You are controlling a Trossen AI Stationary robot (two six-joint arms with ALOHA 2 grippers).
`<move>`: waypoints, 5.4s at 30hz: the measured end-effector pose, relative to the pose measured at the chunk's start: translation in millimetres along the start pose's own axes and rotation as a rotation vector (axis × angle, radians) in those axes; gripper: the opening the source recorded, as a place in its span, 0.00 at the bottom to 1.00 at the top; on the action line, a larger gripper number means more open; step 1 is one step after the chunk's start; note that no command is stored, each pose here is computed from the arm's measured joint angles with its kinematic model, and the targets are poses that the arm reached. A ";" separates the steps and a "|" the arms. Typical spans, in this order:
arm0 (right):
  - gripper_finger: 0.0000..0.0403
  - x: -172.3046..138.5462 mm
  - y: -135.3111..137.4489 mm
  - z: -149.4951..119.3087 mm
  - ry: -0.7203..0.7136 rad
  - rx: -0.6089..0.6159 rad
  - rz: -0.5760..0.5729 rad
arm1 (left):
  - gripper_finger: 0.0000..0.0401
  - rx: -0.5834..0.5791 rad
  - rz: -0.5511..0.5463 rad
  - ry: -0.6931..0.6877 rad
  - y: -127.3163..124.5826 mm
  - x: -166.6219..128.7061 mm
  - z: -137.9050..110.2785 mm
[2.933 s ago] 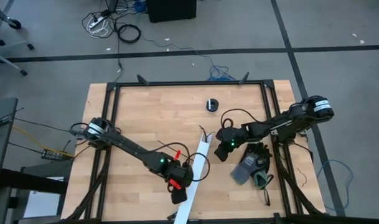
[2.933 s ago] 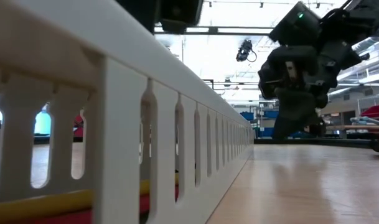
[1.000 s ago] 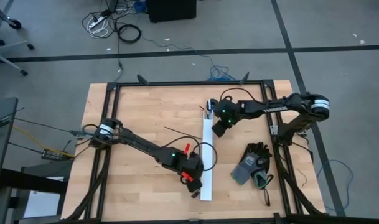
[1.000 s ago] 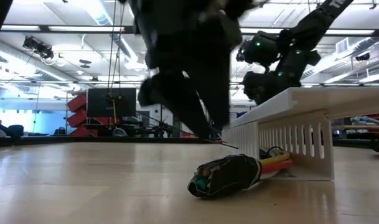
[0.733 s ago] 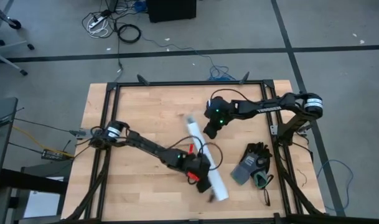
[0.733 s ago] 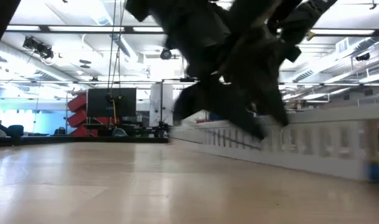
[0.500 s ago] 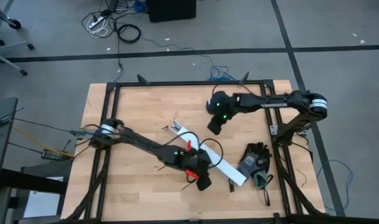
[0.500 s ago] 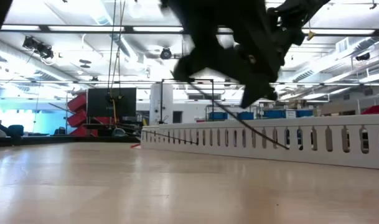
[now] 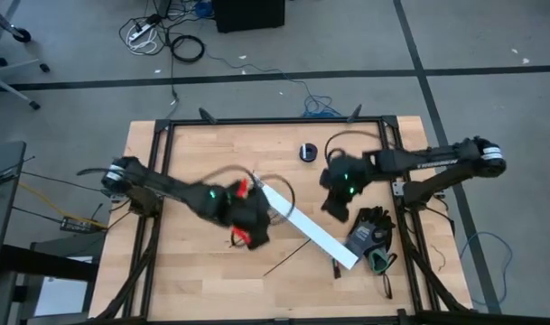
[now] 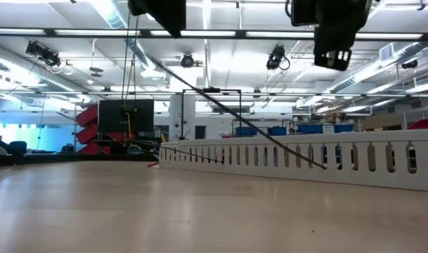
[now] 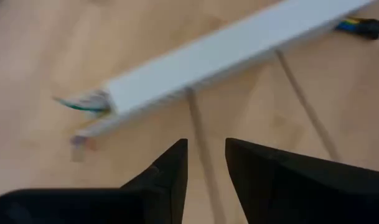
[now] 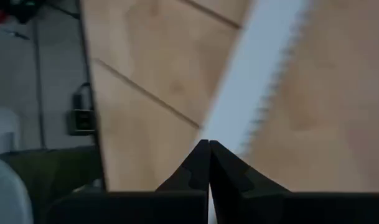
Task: Ziptie cables
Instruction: Close the white cable duct
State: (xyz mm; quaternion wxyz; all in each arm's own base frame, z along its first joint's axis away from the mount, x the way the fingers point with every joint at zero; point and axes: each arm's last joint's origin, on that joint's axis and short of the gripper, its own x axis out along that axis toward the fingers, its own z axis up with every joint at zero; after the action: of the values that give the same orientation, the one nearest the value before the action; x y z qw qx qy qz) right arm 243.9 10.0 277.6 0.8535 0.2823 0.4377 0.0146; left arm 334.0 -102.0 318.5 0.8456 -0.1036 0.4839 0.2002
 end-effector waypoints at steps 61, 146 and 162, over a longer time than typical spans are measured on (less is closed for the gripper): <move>0.00 113.9 11.5 -80.0 0.254 0.465 -0.511 | 0.13 0.410 -0.239 0.150 80.1 150.7 -6.8; 0.78 52.5 20.7 9.0 -0.349 -0.525 -0.214 | 0.59 0.011 -0.189 -0.307 106.1 11.3 -93.1; 0.80 106.9 -12.6 43.5 -0.123 -0.481 -0.055 | 0.70 0.044 -0.220 -0.180 85.9 69.8 -135.5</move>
State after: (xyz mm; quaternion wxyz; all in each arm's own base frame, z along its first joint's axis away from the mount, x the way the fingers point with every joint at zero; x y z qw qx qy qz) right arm 339.9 8.0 212.2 0.9213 0.0594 0.3762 0.0780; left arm 222.5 -58.1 191.0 0.9045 -0.1191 0.3960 0.1042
